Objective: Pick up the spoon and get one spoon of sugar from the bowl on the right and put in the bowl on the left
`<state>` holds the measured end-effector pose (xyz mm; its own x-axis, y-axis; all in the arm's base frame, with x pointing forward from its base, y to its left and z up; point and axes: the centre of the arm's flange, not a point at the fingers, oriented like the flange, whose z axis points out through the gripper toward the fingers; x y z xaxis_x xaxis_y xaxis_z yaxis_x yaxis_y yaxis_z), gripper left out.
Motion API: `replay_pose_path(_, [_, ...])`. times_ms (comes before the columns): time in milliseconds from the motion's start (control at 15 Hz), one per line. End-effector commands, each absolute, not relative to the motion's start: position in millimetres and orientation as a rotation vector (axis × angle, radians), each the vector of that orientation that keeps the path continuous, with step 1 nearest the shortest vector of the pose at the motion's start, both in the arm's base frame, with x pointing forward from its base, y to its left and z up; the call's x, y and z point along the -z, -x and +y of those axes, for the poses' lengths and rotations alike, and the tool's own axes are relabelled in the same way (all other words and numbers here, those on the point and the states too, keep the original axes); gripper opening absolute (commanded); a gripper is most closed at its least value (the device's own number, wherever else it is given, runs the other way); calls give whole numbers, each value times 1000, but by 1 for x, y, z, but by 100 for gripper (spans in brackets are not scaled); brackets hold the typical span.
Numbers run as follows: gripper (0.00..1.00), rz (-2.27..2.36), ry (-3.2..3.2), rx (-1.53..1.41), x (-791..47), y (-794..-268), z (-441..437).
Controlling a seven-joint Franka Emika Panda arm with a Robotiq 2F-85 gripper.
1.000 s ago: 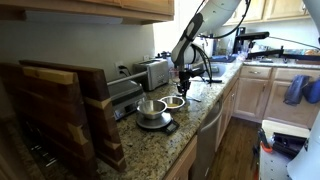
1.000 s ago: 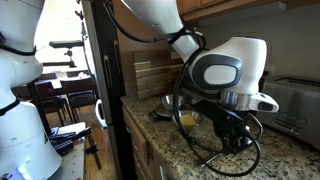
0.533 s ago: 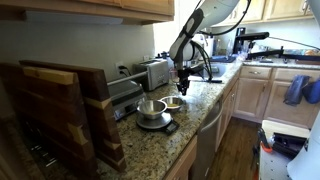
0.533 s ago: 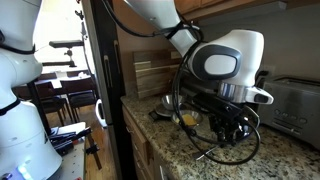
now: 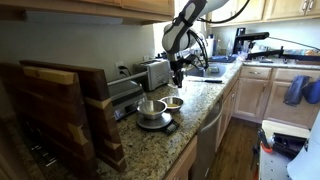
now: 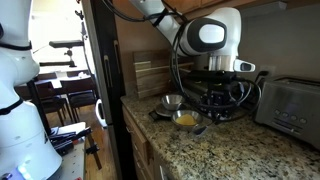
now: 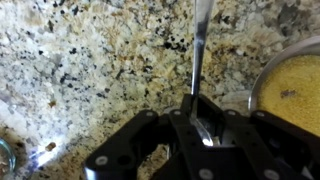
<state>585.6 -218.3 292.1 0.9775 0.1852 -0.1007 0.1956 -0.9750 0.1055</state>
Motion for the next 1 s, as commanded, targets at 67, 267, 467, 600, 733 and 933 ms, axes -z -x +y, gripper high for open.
replay_pose_path(67, [7,476,-2909,265,-301,-567,-176])
replay_pose_path(267, [7,599,-2857,382,-291,-564,-154])
replay_pose_path(467, [7,706,-2804,512,-285,-558,-134])
replay_pose_path(600, [7,756,-2767,575,-284,-555,-122])
replay_pose_path(733, [7,808,-2731,619,-285,-552,-110])
replay_pose_path(933, [7,892,-2693,653,-289,-548,-95])
